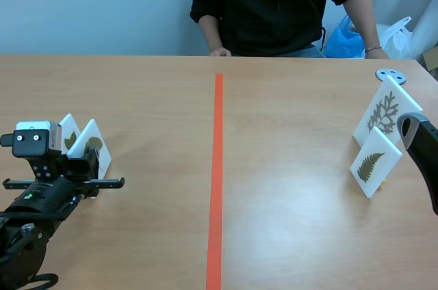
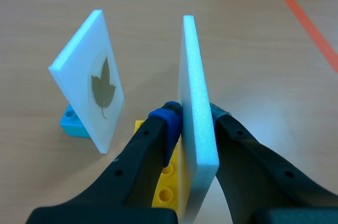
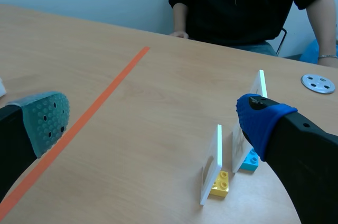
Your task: Sort the leaf by its shape. The table is split by an orange tape line. A compound leaf with several leaflets goes to the left side, a simple leaf with one blade goes to the right side. Return to the home posture when a red brick is placed on the table.
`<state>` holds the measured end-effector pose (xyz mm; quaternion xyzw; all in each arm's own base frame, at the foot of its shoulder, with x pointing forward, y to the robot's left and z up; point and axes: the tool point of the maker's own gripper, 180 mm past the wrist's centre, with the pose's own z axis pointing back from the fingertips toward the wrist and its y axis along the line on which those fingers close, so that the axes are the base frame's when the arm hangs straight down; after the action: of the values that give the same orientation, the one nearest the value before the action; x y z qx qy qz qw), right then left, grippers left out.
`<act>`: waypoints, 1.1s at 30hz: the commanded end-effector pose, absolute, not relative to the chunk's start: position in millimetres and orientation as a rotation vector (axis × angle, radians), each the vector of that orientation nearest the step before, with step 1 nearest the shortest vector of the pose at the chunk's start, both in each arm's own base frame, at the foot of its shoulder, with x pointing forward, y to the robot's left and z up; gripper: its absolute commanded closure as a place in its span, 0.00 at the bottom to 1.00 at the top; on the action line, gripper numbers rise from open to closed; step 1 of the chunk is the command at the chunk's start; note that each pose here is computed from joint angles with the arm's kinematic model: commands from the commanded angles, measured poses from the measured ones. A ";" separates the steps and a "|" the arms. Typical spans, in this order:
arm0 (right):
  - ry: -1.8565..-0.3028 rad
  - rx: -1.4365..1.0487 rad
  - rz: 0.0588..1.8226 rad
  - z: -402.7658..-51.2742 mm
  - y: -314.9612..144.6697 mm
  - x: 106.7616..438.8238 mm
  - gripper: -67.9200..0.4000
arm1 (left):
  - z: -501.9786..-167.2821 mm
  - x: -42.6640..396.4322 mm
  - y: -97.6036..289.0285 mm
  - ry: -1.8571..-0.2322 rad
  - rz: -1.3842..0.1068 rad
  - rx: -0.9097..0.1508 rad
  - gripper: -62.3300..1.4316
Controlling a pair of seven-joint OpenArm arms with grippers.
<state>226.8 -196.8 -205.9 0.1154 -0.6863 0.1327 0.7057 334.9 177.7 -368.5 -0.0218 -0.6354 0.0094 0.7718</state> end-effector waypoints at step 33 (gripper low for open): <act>-1.573 0.270 0.305 -192.5 -194.1 230.8 0.00 | -203.7 292.6 132.3 -1.786 -0.182 -0.192 0.07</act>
<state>226.6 -196.2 -205.9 0.1171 -0.6860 0.1335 0.7056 297.2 131.5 -202.1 -0.0803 -0.7779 -0.0819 0.6179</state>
